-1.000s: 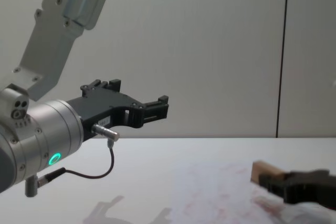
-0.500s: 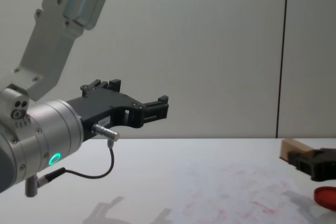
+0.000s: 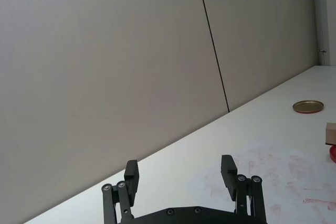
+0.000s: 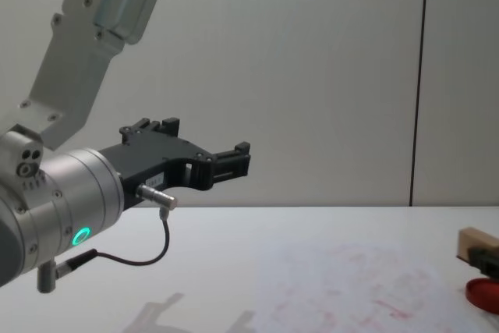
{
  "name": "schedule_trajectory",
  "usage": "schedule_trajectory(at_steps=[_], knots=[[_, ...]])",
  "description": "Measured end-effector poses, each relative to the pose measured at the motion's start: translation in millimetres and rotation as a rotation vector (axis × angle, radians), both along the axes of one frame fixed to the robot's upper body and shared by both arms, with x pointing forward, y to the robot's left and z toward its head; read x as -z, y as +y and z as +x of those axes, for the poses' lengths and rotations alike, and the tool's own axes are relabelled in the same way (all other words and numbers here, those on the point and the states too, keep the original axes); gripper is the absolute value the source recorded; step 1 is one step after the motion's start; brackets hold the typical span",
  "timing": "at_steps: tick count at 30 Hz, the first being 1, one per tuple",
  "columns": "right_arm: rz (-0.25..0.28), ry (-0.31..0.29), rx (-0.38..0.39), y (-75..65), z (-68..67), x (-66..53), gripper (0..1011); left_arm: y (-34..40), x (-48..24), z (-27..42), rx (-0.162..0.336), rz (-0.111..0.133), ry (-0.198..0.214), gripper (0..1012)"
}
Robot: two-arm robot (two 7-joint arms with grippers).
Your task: Use the one hand to pick up the stamp and affix it onto the A4 paper.
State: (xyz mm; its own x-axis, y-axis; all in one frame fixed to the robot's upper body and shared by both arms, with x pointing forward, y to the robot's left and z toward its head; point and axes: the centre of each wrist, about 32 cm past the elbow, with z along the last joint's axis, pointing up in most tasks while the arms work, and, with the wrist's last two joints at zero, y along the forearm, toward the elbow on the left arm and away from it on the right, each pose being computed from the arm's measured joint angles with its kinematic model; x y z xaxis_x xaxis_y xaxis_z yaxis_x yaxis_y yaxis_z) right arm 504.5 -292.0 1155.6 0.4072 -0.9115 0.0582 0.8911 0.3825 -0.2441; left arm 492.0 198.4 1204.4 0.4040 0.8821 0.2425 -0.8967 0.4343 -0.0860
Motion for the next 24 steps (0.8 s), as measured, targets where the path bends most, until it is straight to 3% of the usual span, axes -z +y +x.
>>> schedule_trajectory(at_steps=[21, 24], knots=[[0.019, 0.048, 0.030, -12.7, 0.0, 13.2, 222, 0.0, 0.0, 0.0, 0.000, 0.000, 0.000, 993], [0.022, 0.050, 0.028, -12.7, 0.4, 13.7, 278, 0.0, 0.0, 0.0, 0.000, 0.000, 0.000, 993]])
